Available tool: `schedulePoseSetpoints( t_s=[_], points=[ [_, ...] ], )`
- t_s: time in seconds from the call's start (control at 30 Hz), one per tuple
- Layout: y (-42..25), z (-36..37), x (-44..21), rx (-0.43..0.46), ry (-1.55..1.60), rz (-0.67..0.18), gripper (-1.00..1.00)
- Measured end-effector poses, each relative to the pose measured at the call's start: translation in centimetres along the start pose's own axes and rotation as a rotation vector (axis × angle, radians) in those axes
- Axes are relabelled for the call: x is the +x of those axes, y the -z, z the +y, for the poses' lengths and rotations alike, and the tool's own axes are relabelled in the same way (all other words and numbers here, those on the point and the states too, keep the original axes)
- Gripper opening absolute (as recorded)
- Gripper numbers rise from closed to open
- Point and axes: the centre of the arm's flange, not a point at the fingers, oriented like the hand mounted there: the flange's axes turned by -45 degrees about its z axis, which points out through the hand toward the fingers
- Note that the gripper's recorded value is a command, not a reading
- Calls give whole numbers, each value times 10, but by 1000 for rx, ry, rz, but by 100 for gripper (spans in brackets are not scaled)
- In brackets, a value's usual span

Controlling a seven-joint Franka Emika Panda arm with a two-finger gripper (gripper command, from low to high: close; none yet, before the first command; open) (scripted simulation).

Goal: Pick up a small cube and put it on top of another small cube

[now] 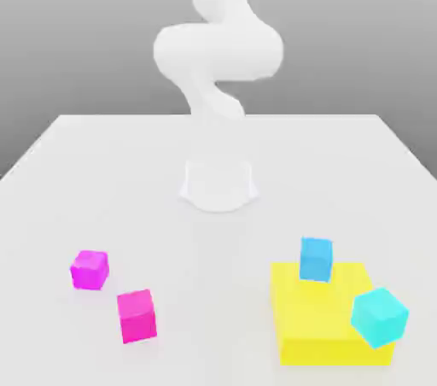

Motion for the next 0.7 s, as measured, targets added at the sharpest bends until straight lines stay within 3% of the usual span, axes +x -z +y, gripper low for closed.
schedulePoseSetpoints(
  t_s=[0.17, 0.33, 0.5, 0.7],
  points=[
    [-116, 23, -31, -57, 88, -176, 0],
    [-213, 52, -88, -59, 160, -348, 0],
    [-290, 76, -165, -7, 219, -509, 0],
    [-352, 92, -274, 117, 259, -669, 0]
  ],
)
